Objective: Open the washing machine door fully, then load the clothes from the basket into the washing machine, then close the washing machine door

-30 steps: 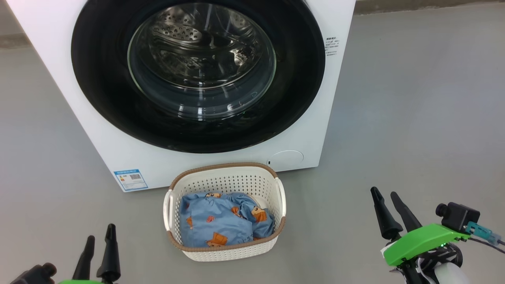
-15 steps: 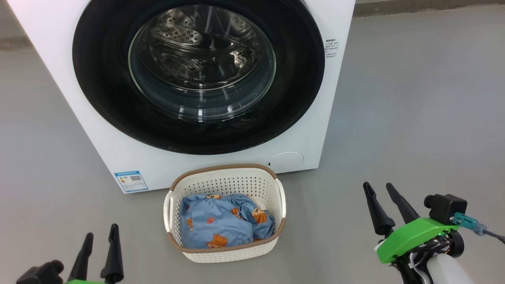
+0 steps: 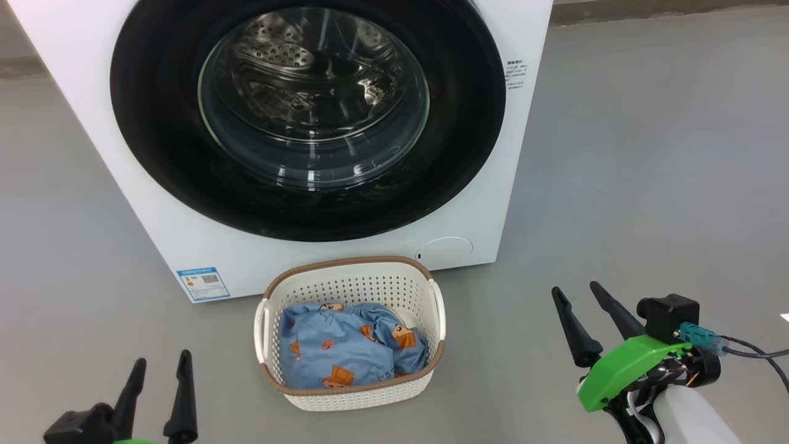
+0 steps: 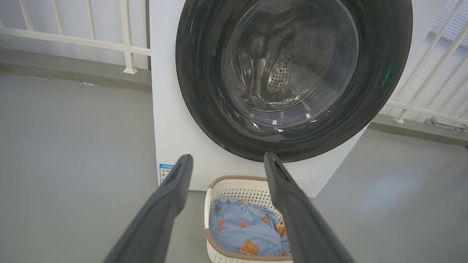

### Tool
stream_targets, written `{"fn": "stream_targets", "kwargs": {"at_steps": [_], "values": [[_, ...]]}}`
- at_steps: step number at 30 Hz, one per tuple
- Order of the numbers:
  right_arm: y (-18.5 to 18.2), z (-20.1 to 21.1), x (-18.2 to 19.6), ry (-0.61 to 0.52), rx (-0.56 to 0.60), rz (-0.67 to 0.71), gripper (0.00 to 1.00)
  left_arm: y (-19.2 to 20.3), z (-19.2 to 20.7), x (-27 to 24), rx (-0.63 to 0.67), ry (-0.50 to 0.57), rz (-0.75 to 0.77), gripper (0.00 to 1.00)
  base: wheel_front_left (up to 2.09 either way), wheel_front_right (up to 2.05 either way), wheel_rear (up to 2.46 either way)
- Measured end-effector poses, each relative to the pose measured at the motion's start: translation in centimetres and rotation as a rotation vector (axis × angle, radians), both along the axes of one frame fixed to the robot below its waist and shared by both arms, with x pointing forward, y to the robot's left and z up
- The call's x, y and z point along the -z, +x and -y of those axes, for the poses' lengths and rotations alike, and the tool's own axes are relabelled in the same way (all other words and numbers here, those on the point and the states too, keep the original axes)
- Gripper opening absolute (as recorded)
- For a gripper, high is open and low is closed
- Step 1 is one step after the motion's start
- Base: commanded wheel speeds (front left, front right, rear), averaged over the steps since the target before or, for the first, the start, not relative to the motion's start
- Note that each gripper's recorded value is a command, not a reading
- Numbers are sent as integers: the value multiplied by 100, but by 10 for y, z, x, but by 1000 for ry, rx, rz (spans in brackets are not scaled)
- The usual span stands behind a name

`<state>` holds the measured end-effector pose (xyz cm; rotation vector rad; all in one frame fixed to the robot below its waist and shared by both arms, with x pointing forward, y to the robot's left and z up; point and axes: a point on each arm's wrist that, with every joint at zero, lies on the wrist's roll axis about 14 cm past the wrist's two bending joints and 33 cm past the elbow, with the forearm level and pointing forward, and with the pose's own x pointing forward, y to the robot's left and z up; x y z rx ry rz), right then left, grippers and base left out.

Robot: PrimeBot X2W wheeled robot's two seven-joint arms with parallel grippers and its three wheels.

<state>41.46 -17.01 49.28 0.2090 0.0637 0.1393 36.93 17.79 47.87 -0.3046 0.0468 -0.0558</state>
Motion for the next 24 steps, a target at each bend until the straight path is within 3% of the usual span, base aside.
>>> {"fn": "stream_targets", "kwargs": {"at_steps": [16, 24], "values": [[6, -5, -12, -213, -67, 69, 100, -2, 3, -3, 35, 178, 40, 100, 0, 0, 0], [9, 3, -23, -255, -43, 111, 100, -2, 0, -5, 30, 216, 55, 100, 0, 0, 0]]}}
